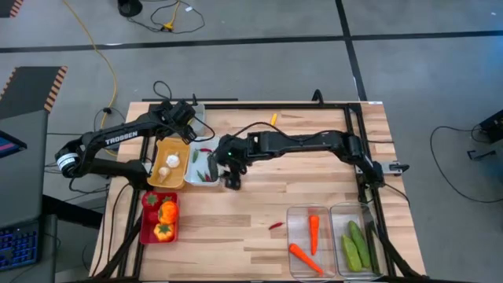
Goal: Sort produce into baskets
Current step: Put the red chili pepper into the white bin
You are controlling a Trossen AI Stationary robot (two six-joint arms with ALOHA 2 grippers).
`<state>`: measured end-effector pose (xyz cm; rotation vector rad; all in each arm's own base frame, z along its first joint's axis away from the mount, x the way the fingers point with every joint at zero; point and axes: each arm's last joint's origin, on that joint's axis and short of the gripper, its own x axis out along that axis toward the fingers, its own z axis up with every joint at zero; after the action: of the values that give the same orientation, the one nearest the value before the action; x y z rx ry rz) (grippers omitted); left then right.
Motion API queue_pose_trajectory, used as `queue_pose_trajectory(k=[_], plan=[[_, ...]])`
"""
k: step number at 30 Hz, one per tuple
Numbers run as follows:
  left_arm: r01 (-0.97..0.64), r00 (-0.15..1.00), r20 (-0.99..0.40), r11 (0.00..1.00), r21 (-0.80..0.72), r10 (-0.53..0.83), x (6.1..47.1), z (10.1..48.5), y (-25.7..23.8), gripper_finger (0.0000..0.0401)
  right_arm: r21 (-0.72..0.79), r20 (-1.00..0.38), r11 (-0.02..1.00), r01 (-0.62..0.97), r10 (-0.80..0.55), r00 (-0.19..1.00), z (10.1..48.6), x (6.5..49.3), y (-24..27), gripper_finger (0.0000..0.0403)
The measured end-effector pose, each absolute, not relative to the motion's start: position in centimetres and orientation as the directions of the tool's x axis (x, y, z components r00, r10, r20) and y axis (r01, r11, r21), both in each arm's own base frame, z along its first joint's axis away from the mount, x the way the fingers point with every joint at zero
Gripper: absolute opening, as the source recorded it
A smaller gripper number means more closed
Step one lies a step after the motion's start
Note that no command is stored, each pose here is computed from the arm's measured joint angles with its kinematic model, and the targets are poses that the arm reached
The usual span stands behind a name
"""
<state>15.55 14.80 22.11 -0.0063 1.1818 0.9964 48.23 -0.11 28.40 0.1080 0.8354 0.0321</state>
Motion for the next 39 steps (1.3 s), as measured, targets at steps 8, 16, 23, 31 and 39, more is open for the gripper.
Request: queue_pose_trajectory(k=[8,16,23,31,39], plan=[[-0.645,0.025,-0.767,0.596,0.477,0.641,15.5,22.1,14.8,0.0240,0.130,-0.937,0.990,-0.053,0.140,0.319,28.1,44.5,4.5,0.0232],[-0.646,0.026,-0.768,0.597,0.476,0.640,15.5,22.1,14.8,0.0240,0.119,-0.982,0.979,-0.163,0.141,0.129,25.5,42.5,10.3,0.0230],[-0.646,0.026,-0.768,0.597,0.476,0.640,15.5,22.1,14.8,0.0240,0.126,-0.988,0.983,-0.133,0.137,0.076,23.6,41.2,13.6,0.0230],[-0.646,0.026,-0.767,0.596,0.476,0.641,15.5,22.1,14.8,0.0240,0.127,-0.990,0.986,-0.110,0.133,0.051,21.1,40.3,15.7,0.0230],[-0.647,0.026,-0.768,0.596,0.475,0.640,15.5,22.1,14.8,0.0240,0.131,-0.988,0.985,-0.116,0.139,0.063,19.6,40.1,16.4,0.0230]])
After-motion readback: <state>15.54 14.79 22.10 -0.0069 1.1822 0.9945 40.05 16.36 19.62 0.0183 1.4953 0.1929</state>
